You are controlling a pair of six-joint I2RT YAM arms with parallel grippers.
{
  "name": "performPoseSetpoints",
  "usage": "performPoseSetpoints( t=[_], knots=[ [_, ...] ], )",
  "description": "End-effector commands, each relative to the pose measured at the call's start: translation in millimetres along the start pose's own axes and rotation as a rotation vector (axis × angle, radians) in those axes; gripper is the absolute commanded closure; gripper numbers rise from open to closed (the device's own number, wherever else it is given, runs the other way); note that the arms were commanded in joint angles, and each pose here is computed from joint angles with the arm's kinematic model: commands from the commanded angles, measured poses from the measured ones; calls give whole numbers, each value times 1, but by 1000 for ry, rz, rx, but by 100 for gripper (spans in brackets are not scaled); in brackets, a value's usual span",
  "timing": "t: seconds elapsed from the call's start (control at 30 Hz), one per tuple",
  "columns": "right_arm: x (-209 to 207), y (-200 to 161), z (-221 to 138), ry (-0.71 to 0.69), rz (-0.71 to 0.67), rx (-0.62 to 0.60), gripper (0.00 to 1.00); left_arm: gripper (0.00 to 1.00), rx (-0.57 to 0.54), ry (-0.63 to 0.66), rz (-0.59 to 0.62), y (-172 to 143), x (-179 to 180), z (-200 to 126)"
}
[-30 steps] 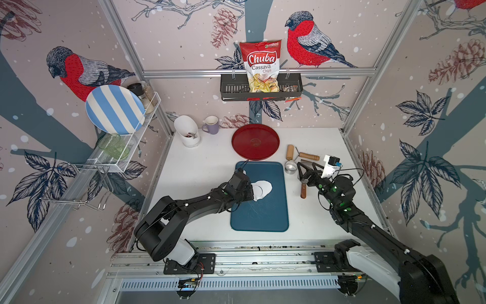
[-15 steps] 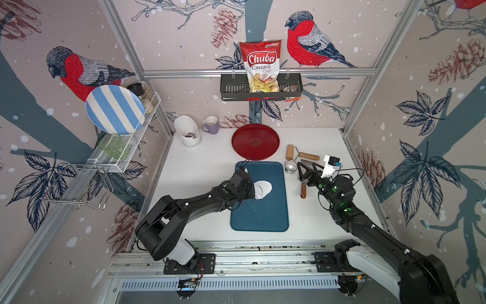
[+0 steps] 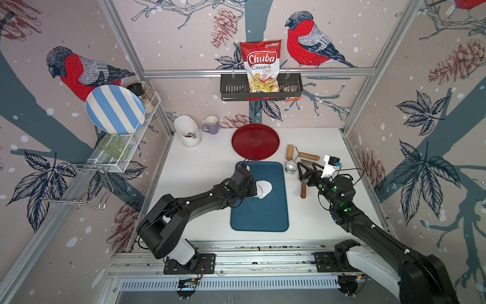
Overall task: Roll out the dumpling wrappers from the dough
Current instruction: Remove the dumpling wrapper from the work surface.
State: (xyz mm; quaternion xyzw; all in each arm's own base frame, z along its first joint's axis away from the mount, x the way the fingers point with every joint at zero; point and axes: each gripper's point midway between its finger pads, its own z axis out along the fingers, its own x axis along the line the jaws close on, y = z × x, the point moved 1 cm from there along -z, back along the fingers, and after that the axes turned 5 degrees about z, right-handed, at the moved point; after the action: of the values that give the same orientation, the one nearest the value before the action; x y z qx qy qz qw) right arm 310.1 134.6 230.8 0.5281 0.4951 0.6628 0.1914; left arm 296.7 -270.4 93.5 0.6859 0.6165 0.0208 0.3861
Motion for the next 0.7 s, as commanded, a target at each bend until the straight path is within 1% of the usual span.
performPoseSetpoints(
  t=[0.0,0.67],
  knots=[
    [5,10,-1,20,-7,-42,0,92,-11,-11,28,5,-6,0],
    [6,11,-2,22,-5,-45,0,93,-16,-54,77,19,-35,7]
  ],
)
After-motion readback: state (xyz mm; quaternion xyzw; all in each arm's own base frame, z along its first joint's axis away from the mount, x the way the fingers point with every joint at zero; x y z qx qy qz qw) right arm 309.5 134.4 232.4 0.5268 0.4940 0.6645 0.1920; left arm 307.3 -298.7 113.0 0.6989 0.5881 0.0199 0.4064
